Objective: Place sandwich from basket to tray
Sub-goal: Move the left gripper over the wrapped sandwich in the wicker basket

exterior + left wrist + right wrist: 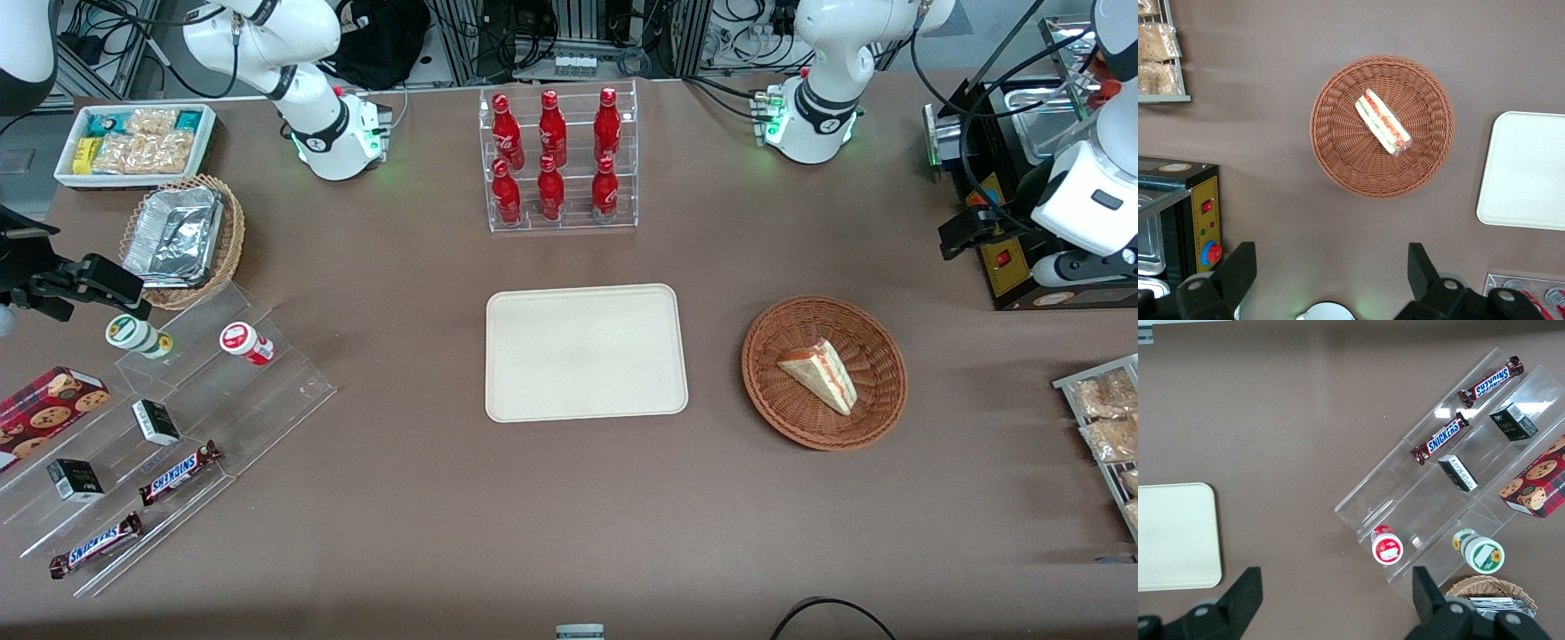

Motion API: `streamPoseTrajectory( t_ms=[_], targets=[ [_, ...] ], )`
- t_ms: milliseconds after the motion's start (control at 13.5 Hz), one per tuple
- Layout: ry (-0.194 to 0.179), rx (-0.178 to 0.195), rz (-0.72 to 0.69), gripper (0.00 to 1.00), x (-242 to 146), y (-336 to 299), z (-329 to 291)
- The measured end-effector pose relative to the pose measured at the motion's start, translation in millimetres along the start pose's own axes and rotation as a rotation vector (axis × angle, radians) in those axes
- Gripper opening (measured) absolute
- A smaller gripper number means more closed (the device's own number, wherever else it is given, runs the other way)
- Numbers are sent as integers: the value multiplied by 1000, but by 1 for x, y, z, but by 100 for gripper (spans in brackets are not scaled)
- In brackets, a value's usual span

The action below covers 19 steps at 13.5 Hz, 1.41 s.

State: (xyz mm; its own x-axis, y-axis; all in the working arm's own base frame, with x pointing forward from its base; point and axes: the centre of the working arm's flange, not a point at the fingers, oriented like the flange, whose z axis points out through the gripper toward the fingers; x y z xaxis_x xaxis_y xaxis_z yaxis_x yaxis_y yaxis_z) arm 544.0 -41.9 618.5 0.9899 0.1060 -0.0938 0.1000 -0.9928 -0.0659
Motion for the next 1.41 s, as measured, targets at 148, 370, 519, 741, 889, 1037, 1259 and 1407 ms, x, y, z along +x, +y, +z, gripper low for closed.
streamPoseTrajectory(
  t_ms=[148,370,519,741,889,1037,1259,1407],
  targets=[
    [-1,1,0,100,0,0,1],
    [-12,1,2,100,3,1,6],
    [-40,2,4,100,11,2,23],
    [-31,-9,12,100,38,11,77],
    [-3,-19,-4,100,48,17,121],
    [34,-31,-77,100,51,22,164],
    [84,-59,-278,100,43,28,227],
    [65,-59,-384,100,32,36,255]
  ],
)
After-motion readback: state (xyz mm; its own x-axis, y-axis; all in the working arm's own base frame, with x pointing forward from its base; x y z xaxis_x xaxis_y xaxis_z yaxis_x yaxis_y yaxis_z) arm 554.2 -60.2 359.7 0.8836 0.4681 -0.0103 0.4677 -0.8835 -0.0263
